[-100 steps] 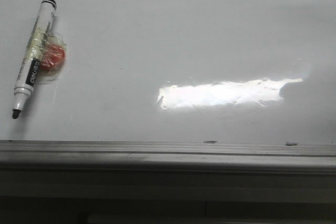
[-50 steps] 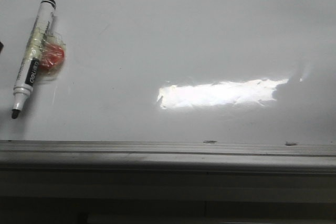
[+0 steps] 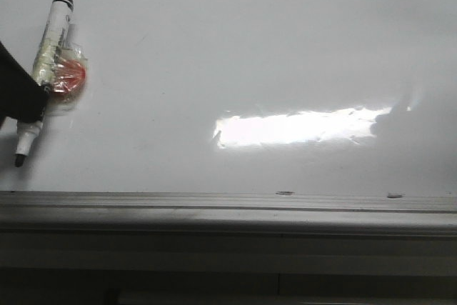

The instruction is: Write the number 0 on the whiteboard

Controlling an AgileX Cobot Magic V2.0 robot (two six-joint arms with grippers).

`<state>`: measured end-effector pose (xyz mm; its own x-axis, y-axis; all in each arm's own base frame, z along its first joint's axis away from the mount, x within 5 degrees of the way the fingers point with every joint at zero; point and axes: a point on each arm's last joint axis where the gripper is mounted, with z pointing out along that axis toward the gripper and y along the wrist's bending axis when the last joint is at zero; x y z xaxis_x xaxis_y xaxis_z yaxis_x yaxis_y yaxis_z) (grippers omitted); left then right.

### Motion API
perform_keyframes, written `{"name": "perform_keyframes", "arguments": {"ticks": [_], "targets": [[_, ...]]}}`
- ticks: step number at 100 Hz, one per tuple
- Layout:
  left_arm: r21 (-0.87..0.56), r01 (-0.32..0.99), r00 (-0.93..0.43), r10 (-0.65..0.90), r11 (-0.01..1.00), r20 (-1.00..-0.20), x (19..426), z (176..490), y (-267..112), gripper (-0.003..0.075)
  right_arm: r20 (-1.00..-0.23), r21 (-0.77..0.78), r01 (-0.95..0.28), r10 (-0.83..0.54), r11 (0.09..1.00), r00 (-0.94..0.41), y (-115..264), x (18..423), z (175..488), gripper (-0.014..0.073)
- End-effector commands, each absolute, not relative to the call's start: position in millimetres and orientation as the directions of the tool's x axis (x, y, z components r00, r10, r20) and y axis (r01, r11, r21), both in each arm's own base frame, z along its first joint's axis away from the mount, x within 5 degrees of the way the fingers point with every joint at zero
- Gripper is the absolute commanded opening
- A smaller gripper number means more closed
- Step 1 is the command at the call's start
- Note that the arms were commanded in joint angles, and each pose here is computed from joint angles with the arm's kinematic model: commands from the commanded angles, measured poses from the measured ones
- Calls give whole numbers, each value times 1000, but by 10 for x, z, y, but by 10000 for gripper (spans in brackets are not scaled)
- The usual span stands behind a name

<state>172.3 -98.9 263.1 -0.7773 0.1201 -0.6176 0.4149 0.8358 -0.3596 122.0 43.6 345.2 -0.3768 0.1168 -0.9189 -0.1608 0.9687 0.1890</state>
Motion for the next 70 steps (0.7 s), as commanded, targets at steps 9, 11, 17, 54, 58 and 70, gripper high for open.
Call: {"name": "perform_keyframes", "arguments": {"ticks": [9, 11, 17, 54, 58, 70], "targets": [[-373, 404, -764, 84, 835, -640, 1821, 2697, -1040, 298, -950, 184, -216, 117, 959, -290, 464, 1225, 3618, 350], [-373, 403, -766, 85, 836, -637, 1825, 2690, -1042, 281, -950, 185, -218, 118, 958, -288, 466, 1225, 3620, 350], [-373, 400, -775, 91, 838, -626, 1842, 2659, -1049, 218, -952, 186, -223, 119, 957, -283, 470, 1225, 3625, 350], [-249, 604, -655, 294, 757, -696, 1733, 2786, -1120, -20, -993, 103, -589, 120, 801, -9, 834, 1109, 3899, 350], [-190, 686, -577, 366, 702, -730, 1662, 2874, -1161, -20, -995, 64, -635, 100, 770, 22, 909, 1089, 3912, 350], [21, 873, -277, 531, 487, -801, 1417, 3154, -1270, -20, -995, -94, -725, -32, 683, 99, 1163, 1062, 3864, 350]]}}
